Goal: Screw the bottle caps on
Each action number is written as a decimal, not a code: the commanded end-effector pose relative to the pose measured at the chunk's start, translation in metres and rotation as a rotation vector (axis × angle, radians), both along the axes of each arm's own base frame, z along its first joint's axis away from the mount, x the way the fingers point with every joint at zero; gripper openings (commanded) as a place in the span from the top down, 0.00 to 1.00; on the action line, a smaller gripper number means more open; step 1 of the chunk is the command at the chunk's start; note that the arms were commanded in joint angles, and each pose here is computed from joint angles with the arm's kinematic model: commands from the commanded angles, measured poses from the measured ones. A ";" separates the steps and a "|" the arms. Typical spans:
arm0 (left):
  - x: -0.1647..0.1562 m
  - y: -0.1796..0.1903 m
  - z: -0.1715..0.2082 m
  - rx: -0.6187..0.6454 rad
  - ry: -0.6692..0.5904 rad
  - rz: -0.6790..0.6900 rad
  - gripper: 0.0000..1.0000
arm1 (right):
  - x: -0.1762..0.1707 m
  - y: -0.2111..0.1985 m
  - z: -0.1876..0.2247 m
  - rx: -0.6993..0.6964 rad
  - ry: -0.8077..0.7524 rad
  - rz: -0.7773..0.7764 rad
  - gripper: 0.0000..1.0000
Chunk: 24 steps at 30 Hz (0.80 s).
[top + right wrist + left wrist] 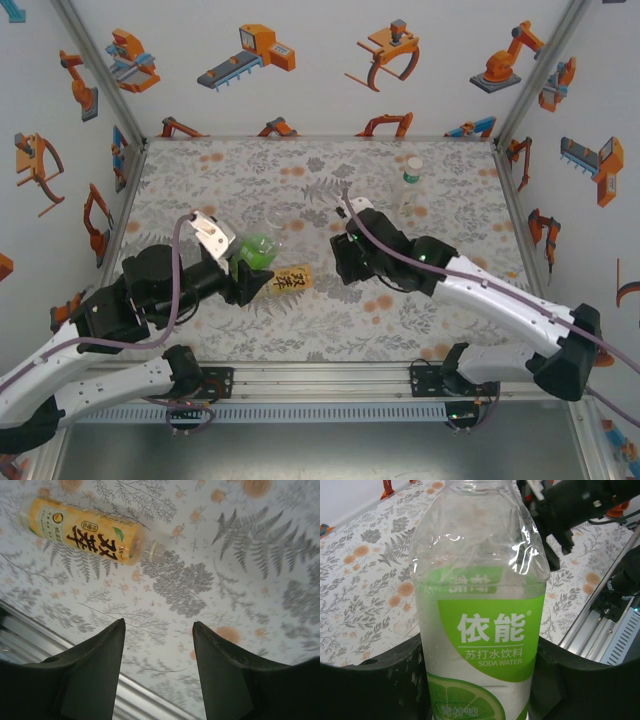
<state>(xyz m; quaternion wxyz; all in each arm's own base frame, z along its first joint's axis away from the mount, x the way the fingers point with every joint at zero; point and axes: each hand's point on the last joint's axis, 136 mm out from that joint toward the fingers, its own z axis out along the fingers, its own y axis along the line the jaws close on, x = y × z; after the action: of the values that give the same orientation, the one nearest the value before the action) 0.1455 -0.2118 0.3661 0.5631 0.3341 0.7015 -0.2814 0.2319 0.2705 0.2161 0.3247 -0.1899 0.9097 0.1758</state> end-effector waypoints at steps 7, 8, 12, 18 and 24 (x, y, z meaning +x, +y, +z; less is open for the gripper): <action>-0.001 0.008 0.004 -0.023 -0.001 0.014 0.89 | 0.004 0.005 -0.017 0.241 0.313 -0.377 0.42; -0.001 0.010 0.004 -0.026 -0.001 0.015 0.89 | 0.005 0.001 -0.017 0.253 0.324 -0.395 0.42; -0.002 0.011 0.003 -0.033 0.001 0.013 0.89 | 0.006 -0.022 -0.024 0.293 0.381 -0.450 0.41; -0.001 0.011 -0.002 -0.031 -0.001 0.016 0.89 | 0.005 -0.074 -0.046 0.303 0.427 -0.572 0.42; -0.001 0.012 -0.004 -0.023 -0.004 0.014 0.88 | 0.006 -0.104 -0.055 0.280 0.426 -0.773 0.40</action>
<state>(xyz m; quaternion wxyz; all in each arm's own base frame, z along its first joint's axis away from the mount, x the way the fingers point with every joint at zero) 0.1459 -0.2018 0.3589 0.5666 0.3253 0.7038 -0.2789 0.2407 0.1817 0.1659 0.2010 0.1898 0.9347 0.2232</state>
